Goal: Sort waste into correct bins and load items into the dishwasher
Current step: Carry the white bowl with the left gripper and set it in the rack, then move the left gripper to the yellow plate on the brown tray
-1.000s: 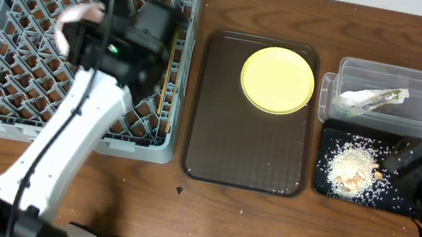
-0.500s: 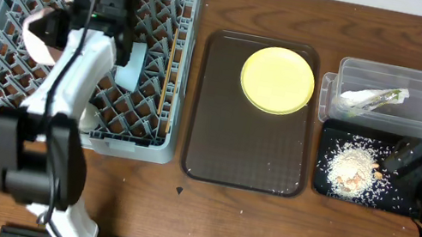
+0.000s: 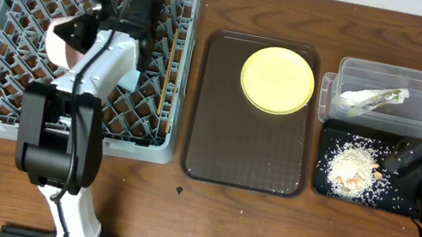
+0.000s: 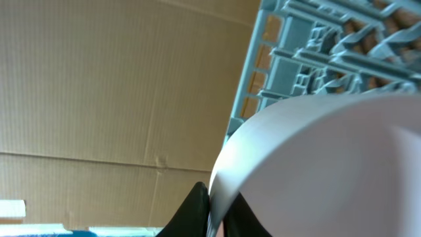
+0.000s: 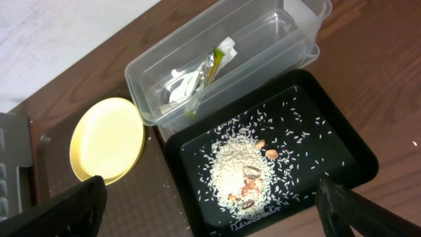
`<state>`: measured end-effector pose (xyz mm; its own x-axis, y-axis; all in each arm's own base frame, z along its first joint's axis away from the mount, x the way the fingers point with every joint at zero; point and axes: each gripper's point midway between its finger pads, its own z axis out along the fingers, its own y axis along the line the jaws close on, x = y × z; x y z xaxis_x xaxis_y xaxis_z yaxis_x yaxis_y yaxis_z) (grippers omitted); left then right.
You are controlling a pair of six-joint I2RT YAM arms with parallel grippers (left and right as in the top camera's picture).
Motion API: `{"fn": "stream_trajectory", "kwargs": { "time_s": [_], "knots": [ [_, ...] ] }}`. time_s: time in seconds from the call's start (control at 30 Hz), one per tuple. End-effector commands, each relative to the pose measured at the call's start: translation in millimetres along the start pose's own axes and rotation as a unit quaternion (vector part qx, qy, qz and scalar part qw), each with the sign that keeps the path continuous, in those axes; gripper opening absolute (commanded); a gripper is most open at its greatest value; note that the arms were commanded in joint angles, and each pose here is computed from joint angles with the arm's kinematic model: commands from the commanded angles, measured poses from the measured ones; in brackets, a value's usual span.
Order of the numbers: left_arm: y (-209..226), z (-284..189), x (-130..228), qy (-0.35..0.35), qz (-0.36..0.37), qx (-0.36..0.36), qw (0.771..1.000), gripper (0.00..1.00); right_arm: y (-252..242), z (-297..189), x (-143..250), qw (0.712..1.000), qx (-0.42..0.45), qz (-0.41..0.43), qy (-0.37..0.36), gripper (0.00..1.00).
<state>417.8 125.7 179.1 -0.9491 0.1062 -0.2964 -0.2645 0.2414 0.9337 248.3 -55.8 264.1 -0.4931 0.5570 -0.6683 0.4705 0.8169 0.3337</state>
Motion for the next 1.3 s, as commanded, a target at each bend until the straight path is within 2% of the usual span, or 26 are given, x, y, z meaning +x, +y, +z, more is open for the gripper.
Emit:
{"fn": "stream_trajectory", "kwargs": {
  "time_s": [0.0,0.07,0.13,0.27,0.47,0.6,0.67,0.8,0.83,0.93,1.07,1.13,1.27],
  "knots": [
    [-20,-7,-2,-0.009,0.012,0.022,1.000,0.13,-1,-4,-6,1.000,0.004,0.004,-0.010,0.99],
    [-21,-9,-3,-0.012,0.013,0.023,1.000,0.17,-1,-4,-6,1.000,0.004,0.004,-0.010,0.99],
    [-21,-12,-4,-0.014,0.013,0.023,1.000,0.35,-1,-4,-6,1.000,0.004,0.004,-0.010,0.99],
    [-23,-18,-6,-0.021,0.011,0.026,0.999,0.48,-1,-4,-6,1.000,0.004,0.004,-0.010,0.99],
    [-21,-35,-13,-0.041,-0.024,0.100,0.994,0.53,-1,-4,-6,1.000,0.004,0.004,-0.010,0.99],
    [-19,-66,-21,-0.071,-0.059,0.234,0.968,0.56,-1,-4,-5,1.000,0.004,0.004,-0.010,0.99],
    [-19,-83,-23,-0.085,-0.070,0.301,0.947,0.57,-1,-4,-5,1.000,0.004,0.004,-0.010,0.99],
    [-4,-111,-19,-0.097,-0.106,0.387,0.911,0.58,-1,-4,-5,1.000,0.004,0.004,-0.010,0.99],
    [-2,-129,-16,-0.102,-0.112,0.437,0.887,0.58,-1,-4,-5,1.000,0.004,0.004,-0.010,0.99],
    [-2,-165,-10,-0.107,-0.121,0.524,0.836,0.58,-1,-4,-5,1.000,0.004,0.004,-0.010,0.99],
    [-6,-240,-7,-0.123,-0.112,0.661,0.732,0.57,-1,-4,-5,1.000,0.004,0.004,-0.010,0.99],
    [-10,-274,-7,-0.132,-0.103,0.704,0.690,0.57,-1,-4,-5,1.000,0.004,0.004,-0.010,0.99],
    [-25,-325,-16,-0.163,-0.091,0.732,0.655,0.57,-1,-4,-5,1.000,0.004,0.004,-0.010,0.99]
  ]
}}
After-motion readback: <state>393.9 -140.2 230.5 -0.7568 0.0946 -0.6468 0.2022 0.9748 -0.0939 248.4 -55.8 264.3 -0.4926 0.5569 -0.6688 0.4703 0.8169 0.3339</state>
